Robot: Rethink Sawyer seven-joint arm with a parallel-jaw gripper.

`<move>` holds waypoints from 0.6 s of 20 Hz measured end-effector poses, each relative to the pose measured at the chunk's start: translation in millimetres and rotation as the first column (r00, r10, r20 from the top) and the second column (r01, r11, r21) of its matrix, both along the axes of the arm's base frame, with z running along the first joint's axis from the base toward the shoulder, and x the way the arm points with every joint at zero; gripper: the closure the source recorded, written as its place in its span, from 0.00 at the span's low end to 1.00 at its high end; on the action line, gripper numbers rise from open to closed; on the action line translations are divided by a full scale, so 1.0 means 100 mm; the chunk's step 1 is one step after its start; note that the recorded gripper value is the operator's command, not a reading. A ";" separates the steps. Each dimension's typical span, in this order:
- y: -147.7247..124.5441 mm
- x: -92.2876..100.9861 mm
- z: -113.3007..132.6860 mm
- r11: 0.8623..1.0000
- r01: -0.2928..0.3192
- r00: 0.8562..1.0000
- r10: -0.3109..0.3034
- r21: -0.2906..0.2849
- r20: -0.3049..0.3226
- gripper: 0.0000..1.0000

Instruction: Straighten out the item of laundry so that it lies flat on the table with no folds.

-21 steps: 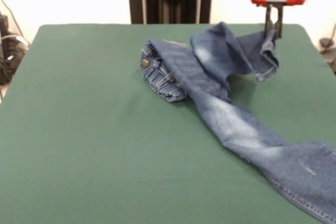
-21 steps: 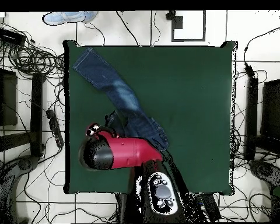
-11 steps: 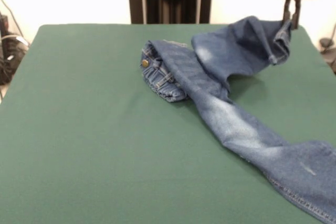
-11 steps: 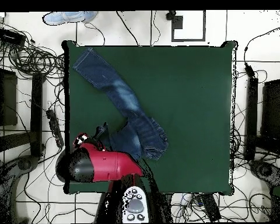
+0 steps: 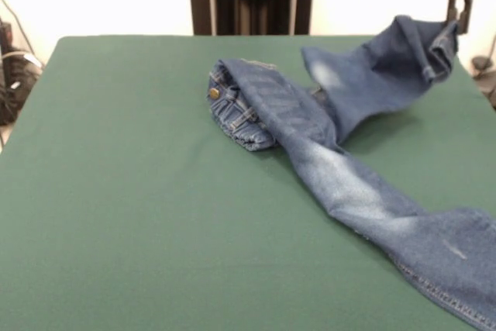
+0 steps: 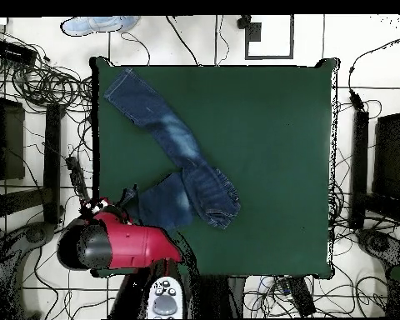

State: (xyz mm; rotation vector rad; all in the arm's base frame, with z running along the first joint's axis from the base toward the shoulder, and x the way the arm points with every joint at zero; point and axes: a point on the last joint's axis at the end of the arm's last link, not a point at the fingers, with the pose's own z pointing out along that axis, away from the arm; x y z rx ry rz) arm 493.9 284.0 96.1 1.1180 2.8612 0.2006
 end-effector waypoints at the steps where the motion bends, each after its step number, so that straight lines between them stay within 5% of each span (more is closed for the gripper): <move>1: 0.03 -0.01 0.00 1.000 0.001 1.000 -0.001 0.000 0.000 1.00; 12: 0.51 -0.19 0.09 1.000 0.025 1.000 -0.025 0.018 -0.002 1.00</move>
